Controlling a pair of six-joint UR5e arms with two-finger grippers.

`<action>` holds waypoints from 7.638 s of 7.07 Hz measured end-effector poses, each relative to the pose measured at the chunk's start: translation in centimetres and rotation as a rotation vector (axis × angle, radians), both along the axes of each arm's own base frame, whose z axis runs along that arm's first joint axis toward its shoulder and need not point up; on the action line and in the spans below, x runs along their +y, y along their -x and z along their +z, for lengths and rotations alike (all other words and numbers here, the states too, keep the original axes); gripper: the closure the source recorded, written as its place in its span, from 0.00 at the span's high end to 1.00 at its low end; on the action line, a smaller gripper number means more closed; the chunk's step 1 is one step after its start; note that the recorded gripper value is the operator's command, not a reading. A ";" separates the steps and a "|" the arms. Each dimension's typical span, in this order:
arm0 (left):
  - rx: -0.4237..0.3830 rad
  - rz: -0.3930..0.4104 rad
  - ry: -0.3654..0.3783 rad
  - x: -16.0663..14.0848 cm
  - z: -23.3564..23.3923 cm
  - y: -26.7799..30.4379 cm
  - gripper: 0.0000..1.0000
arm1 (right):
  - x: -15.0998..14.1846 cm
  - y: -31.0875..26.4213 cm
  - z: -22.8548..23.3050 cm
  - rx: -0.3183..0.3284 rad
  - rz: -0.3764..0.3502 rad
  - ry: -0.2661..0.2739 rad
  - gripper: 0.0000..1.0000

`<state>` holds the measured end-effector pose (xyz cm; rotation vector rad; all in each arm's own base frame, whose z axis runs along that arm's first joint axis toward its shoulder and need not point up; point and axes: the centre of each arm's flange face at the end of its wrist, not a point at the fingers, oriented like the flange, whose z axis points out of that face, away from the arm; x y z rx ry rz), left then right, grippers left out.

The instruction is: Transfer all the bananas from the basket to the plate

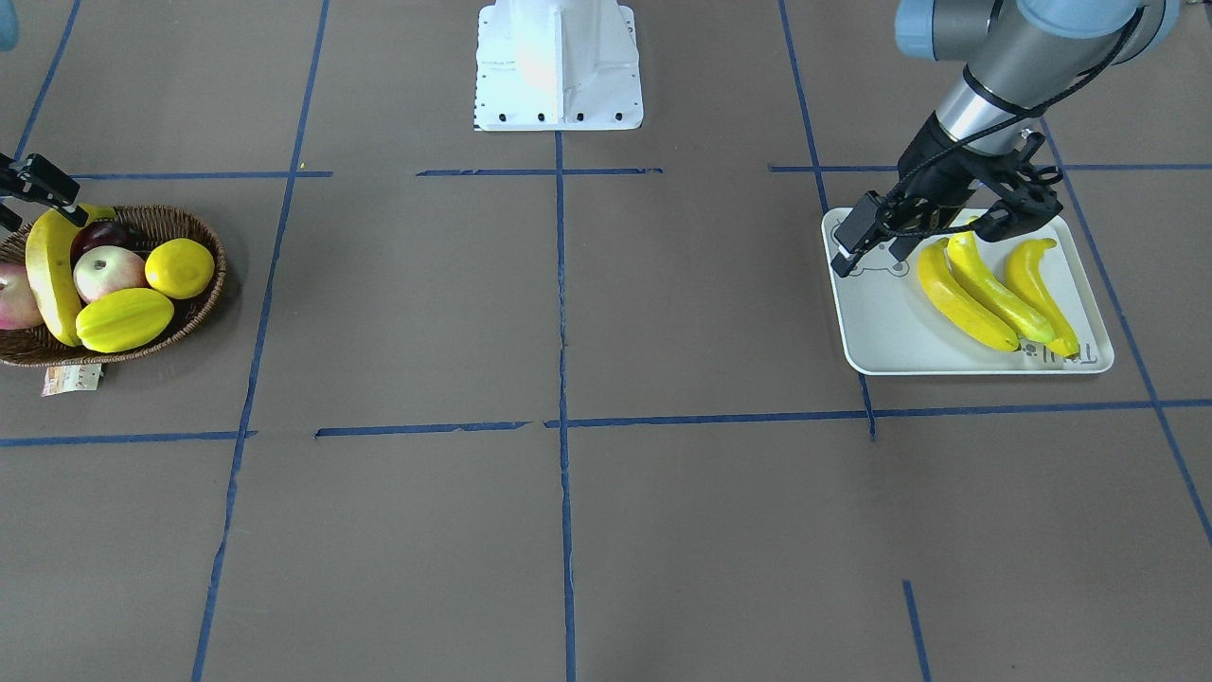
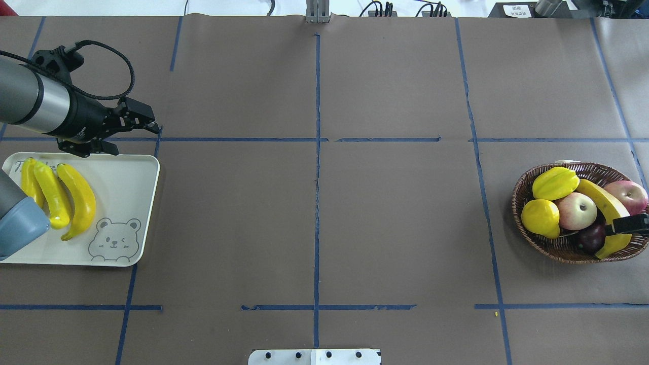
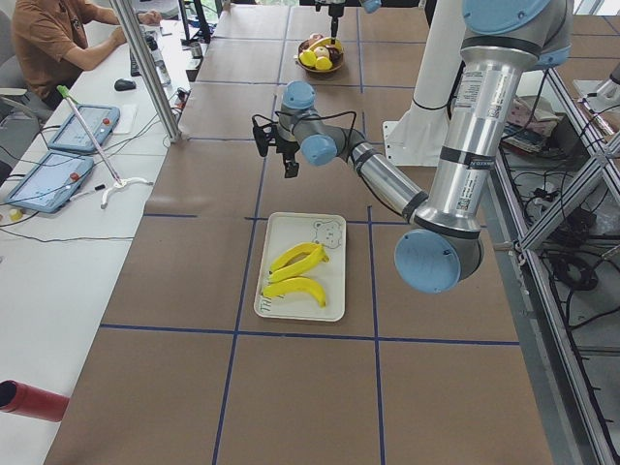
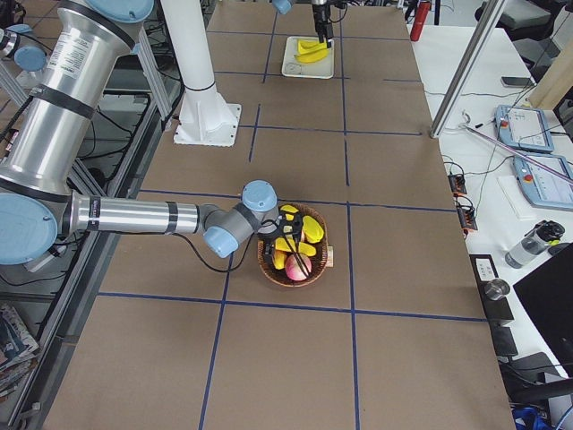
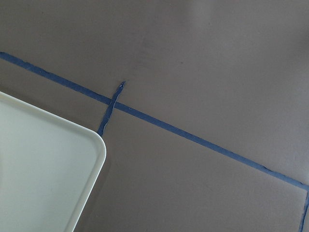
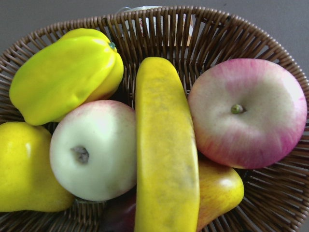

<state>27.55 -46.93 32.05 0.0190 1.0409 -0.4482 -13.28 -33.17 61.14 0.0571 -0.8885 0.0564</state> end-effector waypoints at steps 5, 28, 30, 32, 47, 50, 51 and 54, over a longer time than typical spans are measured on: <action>0.003 0.000 -0.001 0.1 -0.2 0.0 1.00 | -0.6 -4.1 -3.7 -0.117 0.052 0.008 0.00; 0.527 -0.069 -0.060 1.2 -16.9 -18.6 0.99 | -1.9 31.7 -49.2 -0.253 0.178 -0.239 0.02; 0.541 -0.043 -0.059 2.4 -17.8 -19.7 0.55 | -1.8 31.7 -49.4 -0.255 0.178 -0.240 0.02; 0.545 -0.036 -0.059 2.7 -18.0 -20.0 0.00 | -1.8 31.6 -49.4 -0.255 0.179 -0.241 0.06; 0.003 0.031 -0.010 -1.1 0.2 -9.1 0.00 | 0.6 25.7 -48.6 -0.224 0.175 -0.229 1.00; -0.152 0.097 -0.017 1.1 9.3 -4.8 0.00 | 0.5 25.6 -47.9 -0.210 0.177 -0.224 1.00; -0.176 0.102 -0.003 1.3 11.0 -4.6 0.00 | 0.4 25.6 -47.7 -0.207 0.177 -0.224 1.00; -0.213 0.103 0.027 1.1 13.6 -4.7 0.99 | 0.4 25.6 -47.6 -0.205 0.179 -0.224 1.00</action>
